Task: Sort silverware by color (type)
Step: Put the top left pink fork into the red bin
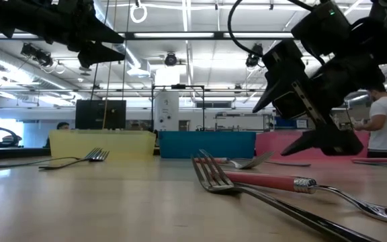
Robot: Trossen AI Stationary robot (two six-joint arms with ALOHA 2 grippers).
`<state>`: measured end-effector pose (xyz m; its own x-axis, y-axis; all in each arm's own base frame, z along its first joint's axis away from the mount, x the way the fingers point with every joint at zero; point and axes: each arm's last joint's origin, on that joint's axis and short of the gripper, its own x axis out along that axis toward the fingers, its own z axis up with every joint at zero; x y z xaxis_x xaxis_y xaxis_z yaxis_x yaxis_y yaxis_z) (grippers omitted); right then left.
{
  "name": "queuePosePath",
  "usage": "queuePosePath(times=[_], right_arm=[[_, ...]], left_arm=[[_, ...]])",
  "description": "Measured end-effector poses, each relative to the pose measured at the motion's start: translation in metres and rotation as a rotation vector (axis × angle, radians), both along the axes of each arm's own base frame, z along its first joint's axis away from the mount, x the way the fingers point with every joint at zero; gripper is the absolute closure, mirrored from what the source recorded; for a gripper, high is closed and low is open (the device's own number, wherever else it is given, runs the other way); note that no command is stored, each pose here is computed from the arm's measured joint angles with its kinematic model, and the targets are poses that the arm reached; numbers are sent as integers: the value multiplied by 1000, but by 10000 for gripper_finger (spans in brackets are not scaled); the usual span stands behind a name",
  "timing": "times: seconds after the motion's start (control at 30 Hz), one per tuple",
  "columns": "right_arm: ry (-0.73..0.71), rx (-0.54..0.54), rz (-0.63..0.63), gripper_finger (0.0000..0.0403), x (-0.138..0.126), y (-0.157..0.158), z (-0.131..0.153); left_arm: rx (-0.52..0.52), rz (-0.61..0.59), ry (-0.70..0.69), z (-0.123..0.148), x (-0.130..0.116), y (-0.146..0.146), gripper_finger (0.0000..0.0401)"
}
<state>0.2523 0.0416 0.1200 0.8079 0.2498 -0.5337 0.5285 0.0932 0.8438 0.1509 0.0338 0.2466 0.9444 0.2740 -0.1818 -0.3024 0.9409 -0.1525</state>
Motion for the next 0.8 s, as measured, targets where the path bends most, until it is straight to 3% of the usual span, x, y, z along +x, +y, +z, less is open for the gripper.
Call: queuePosePath(times=[0.8], right_arm=[[11, -30, -118, 69, -4, 16, -1]], left_arm=[[0, 0, 1, 0, 0, 0, 95]])
